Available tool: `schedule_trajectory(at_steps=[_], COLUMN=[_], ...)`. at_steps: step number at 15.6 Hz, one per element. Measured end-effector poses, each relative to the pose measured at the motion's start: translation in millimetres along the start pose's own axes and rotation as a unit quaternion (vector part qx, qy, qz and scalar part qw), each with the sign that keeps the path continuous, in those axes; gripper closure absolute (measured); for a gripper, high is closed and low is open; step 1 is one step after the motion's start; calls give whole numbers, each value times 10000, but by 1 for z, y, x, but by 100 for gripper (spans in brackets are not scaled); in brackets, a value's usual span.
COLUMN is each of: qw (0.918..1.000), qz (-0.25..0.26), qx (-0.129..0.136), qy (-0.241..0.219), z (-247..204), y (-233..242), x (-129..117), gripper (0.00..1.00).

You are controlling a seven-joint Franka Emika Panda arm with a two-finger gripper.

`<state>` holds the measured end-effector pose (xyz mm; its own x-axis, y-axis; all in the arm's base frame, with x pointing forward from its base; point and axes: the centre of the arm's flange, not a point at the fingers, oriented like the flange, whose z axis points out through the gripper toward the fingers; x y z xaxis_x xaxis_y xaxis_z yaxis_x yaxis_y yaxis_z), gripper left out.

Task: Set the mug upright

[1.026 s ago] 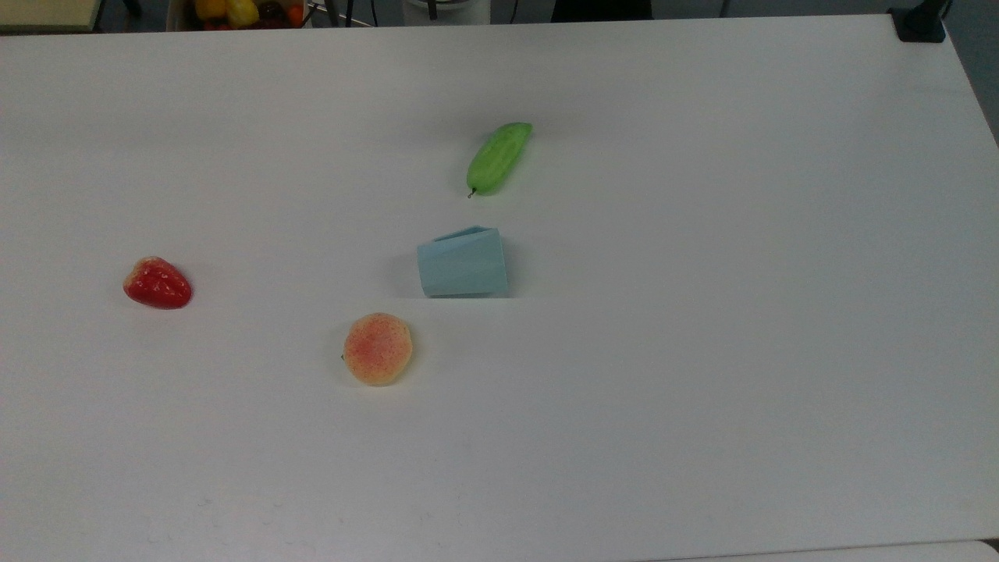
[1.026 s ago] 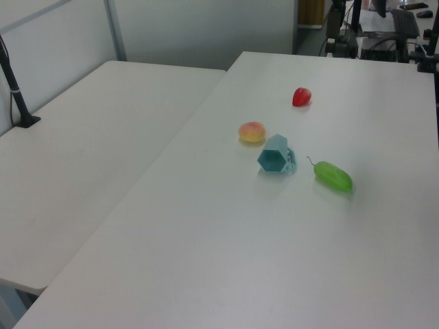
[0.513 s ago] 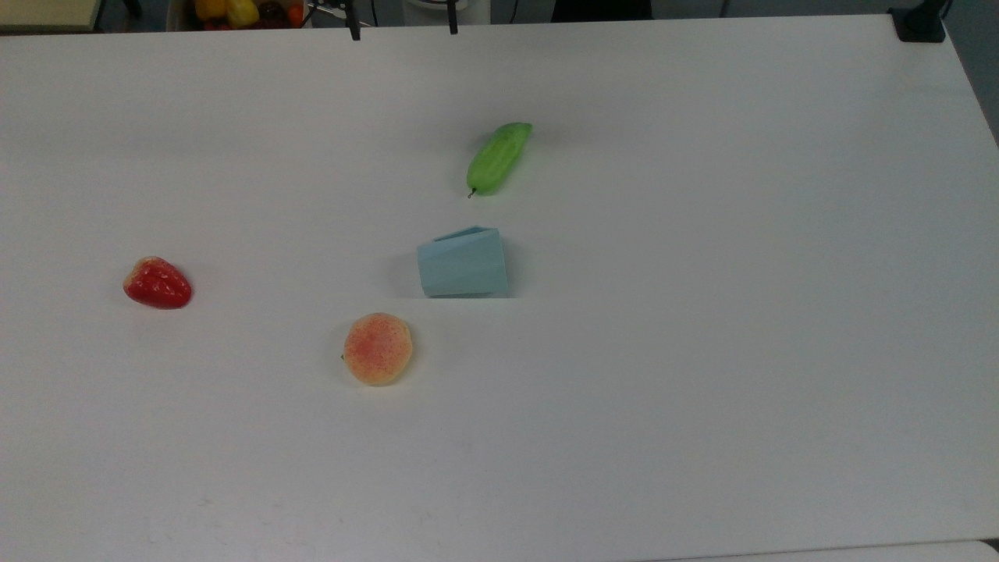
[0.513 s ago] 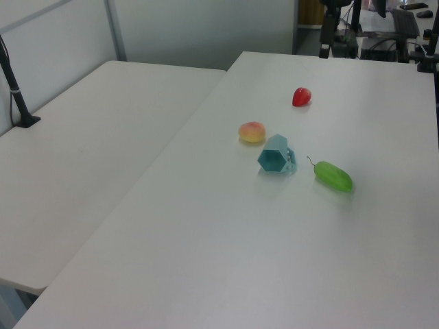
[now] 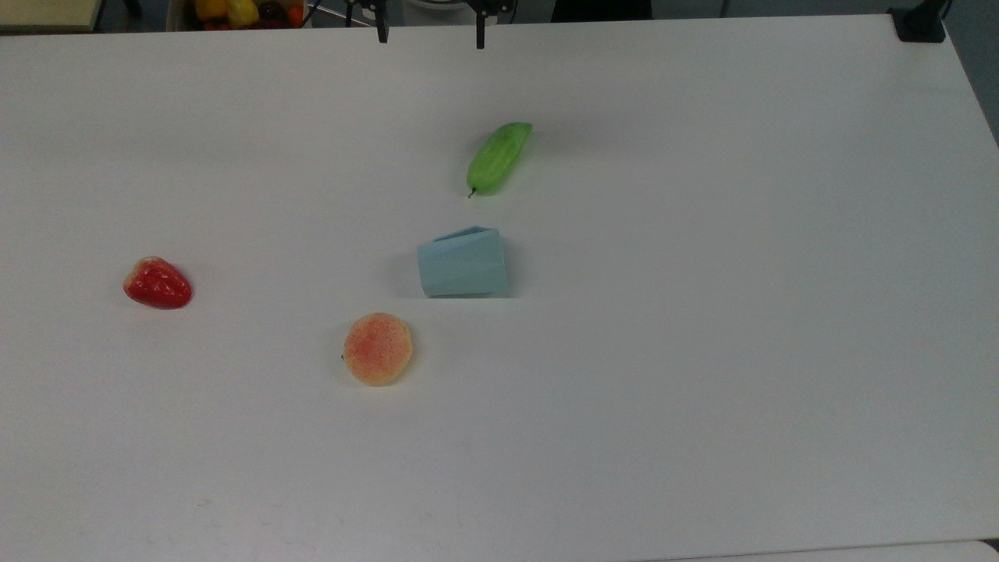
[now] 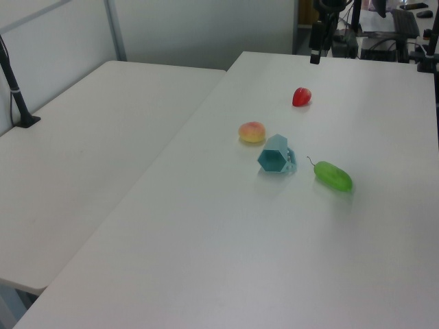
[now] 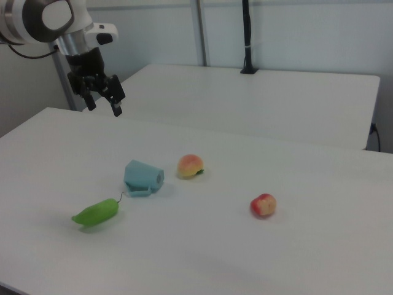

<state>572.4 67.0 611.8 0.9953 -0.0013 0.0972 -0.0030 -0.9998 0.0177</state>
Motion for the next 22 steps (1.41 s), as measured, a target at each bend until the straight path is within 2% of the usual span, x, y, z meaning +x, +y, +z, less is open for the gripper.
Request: schedule_trajectory(at_steps=[3, 5, 6, 10, 16, 19, 22], qw=[9999, 9995, 9993, 9937, 9812, 9731, 9709], qz=[34, 126, 178, 418, 562, 515, 418], qx=[6, 26, -59, -904, -1731, -2073, -2196], qy=[146, 288, 336, 506, 643, 859, 856], z=[-14, -27, -29, -8, 73, 126, 168], y=[0, -7, -15, -77, -142, -160, -169], x=[2, 6, 7, 15, 37, 52, 60], gripper=[5, 0, 0, 0, 0, 0, 0])
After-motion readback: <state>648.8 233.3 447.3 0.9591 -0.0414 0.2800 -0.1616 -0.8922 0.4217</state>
